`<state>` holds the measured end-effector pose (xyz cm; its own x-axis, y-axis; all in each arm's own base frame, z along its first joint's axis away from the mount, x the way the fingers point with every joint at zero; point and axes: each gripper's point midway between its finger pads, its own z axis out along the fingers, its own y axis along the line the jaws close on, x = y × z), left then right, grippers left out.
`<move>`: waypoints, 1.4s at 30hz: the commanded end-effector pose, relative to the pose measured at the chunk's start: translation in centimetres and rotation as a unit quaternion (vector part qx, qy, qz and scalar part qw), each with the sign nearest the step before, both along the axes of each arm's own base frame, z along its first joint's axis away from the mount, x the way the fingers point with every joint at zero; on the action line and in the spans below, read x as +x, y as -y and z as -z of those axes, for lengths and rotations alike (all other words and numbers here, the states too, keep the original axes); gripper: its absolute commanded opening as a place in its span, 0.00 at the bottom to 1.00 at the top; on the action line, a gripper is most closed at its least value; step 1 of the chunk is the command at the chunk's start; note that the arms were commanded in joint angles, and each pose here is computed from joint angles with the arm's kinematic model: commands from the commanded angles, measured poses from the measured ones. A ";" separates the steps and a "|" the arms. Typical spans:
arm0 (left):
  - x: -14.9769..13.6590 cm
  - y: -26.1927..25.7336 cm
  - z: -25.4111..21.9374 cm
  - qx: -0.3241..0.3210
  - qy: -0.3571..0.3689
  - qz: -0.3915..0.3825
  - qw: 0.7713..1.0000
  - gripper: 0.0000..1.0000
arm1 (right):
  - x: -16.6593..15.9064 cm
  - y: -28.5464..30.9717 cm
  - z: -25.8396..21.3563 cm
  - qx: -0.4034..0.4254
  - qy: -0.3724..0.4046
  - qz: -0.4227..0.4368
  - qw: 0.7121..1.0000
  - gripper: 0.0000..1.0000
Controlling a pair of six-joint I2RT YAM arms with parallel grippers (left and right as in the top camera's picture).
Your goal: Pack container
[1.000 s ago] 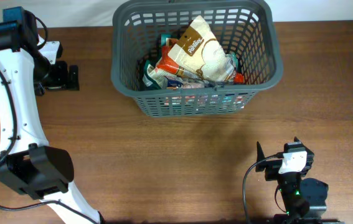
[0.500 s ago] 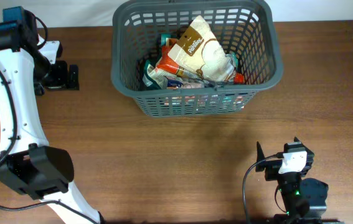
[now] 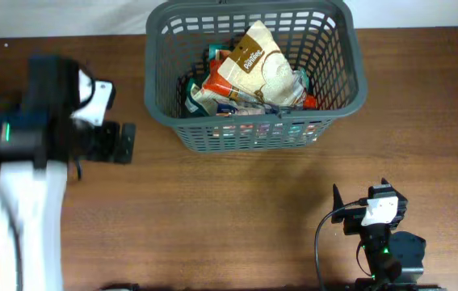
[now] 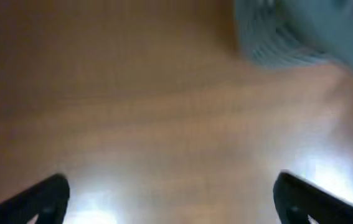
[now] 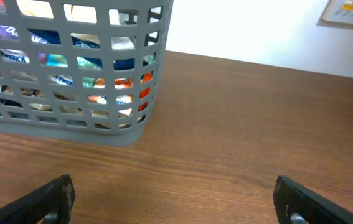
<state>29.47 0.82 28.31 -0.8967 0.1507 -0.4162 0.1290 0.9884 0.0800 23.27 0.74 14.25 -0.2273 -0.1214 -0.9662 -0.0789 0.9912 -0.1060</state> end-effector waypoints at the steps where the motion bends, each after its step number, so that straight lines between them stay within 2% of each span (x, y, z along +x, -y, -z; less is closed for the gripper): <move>1: -1.1 0.5 -1.1 -0.005 0.109 0.006 0.994 0.99 | 0.0 0.0 0.2 0.001 0.002 0.002 1.000 0.99; 4: -0.3 0.5 -3.7 -0.005 0.256 0.003 0.967 0.99 | 0.0 0.0 0.2 0.001 0.002 0.002 1.000 0.99; 8: -0.8 0.5 -6.0 -0.002 0.401 0.005 0.916 0.99 | 0.0 0.0 0.2 0.001 0.002 0.002 1.000 0.99; 11: -1.9 0.5 -6.1 -0.001 0.469 0.005 0.883 0.99 | 0.0 0.0 0.2 0.001 0.002 0.002 1.000 0.99; 13: -2.6 0.6 -4.9 -0.001 0.495 0.005 0.869 0.99 | 0.0 0.0 0.2 0.001 0.002 0.002 1.000 0.99; 23: -3.9 0.6 3.7 0.000 0.550 0.005 0.835 0.99 | 0.0 0.0 0.2 0.001 0.002 0.002 1.000 0.99; 26: -4.0 0.6 6.3 0.001 0.556 0.005 0.831 0.99 | 0.0 0.0 0.2 0.001 0.002 0.002 1.000 0.99; 35: -4.1 0.6 9.3 0.001 0.548 0.005 0.837 0.99 | 0.0 0.0 0.2 0.001 0.002 0.002 1.000 0.99; 42: -4.7 0.5 11.1 0.002 0.525 0.003 0.851 0.99 | 0.0 0.0 0.2 0.001 0.002 0.002 1.000 0.99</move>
